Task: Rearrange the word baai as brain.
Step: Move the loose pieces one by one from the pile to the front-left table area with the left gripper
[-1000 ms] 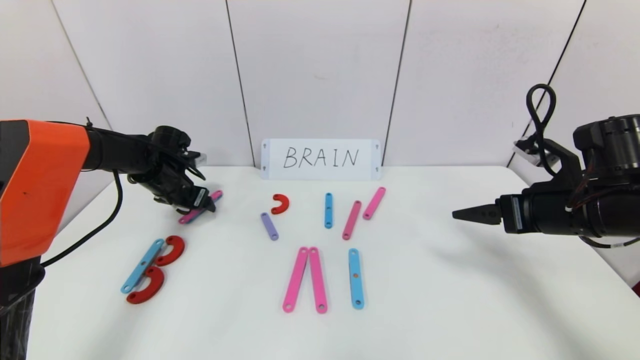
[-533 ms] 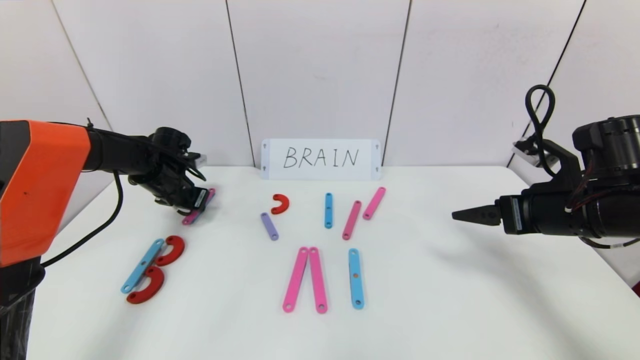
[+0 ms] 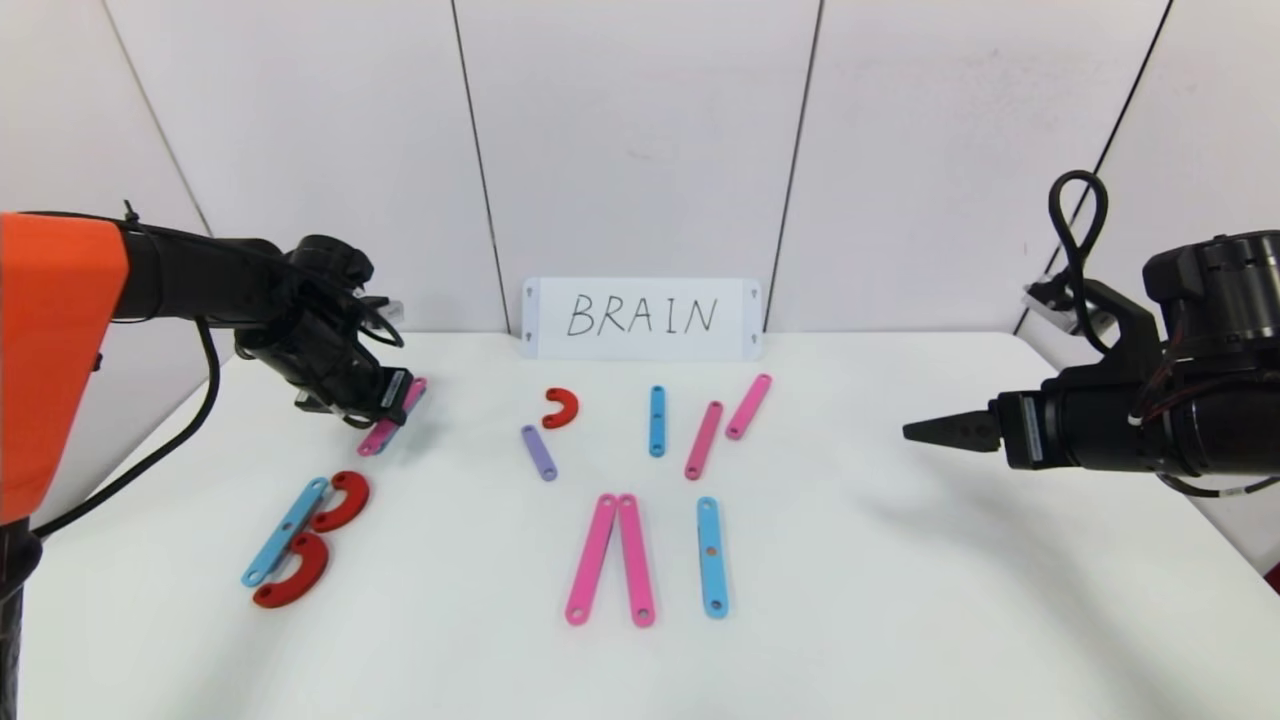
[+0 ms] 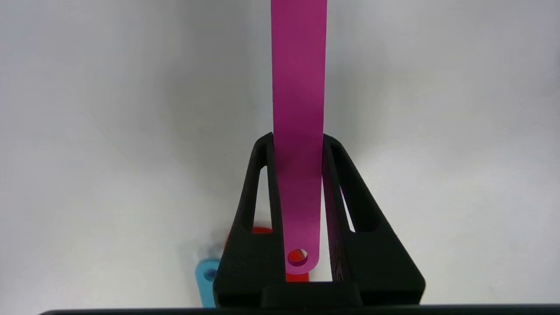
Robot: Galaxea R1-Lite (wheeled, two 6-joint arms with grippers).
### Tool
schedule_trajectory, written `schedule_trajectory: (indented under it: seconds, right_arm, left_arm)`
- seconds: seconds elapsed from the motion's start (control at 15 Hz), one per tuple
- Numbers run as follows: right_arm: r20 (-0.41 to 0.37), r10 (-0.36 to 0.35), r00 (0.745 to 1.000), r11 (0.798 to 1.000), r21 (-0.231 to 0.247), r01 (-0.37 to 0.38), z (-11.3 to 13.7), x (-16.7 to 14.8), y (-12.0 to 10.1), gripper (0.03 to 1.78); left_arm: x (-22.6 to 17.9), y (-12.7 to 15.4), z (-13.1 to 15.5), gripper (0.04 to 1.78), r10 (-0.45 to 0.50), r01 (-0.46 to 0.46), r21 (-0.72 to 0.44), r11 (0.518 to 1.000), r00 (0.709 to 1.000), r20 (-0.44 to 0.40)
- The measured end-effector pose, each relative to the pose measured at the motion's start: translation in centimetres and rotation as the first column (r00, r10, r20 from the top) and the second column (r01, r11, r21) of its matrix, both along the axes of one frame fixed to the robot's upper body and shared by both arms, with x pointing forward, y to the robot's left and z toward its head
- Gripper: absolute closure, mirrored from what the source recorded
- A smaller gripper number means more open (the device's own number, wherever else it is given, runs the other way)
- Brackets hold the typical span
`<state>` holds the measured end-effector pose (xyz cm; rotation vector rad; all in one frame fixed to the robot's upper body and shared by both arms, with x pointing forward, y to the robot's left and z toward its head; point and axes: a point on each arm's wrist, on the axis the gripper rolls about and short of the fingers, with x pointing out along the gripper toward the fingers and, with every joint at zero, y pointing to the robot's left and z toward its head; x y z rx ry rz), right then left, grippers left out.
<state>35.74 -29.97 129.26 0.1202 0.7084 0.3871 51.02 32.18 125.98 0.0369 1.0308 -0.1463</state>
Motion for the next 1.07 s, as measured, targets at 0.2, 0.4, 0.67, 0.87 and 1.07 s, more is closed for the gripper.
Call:
schedule_trajectory:
  seconds: [0.2,0.4,0.67,0.87,1.07]
  right_arm:
    - [-0.002,0.002,1.000,1.000,-0.002,-0.002,-0.1,0.0,0.1,0.08]
    - [-0.005,0.004,1.000,1.000,-0.004,-0.004,-0.2,0.1,0.1,0.08]
    - [-0.007,0.004,1.000,1.000,-0.004,-0.004,-0.2,0.1,0.2,0.08]
    - [-0.008,0.005,1.000,1.000,-0.004,-0.005,-0.2,0.1,0.2,0.08]
    - [-0.009,0.004,1.000,1.000,-0.004,-0.004,-0.3,0.1,0.2,0.08]
  left_arm:
    - [-2.7,-1.3,0.8,1.52,0.046,-0.048,-0.038,0.998,0.998,-0.044]
    - [-6.3,-2.6,0.5,1.52,0.040,-0.045,-0.042,0.998,0.994,-0.105]
    - [-9.8,-3.9,-0.8,1.52,0.063,-0.065,-0.010,0.998,0.991,-0.117]
    - [-10.9,-4.7,-1.8,1.52,0.042,-0.042,0.002,0.999,0.991,-0.129]
    - [-11.6,-5.6,-2.5,1.52,0.015,-0.014,0.008,1.000,0.988,-0.156]
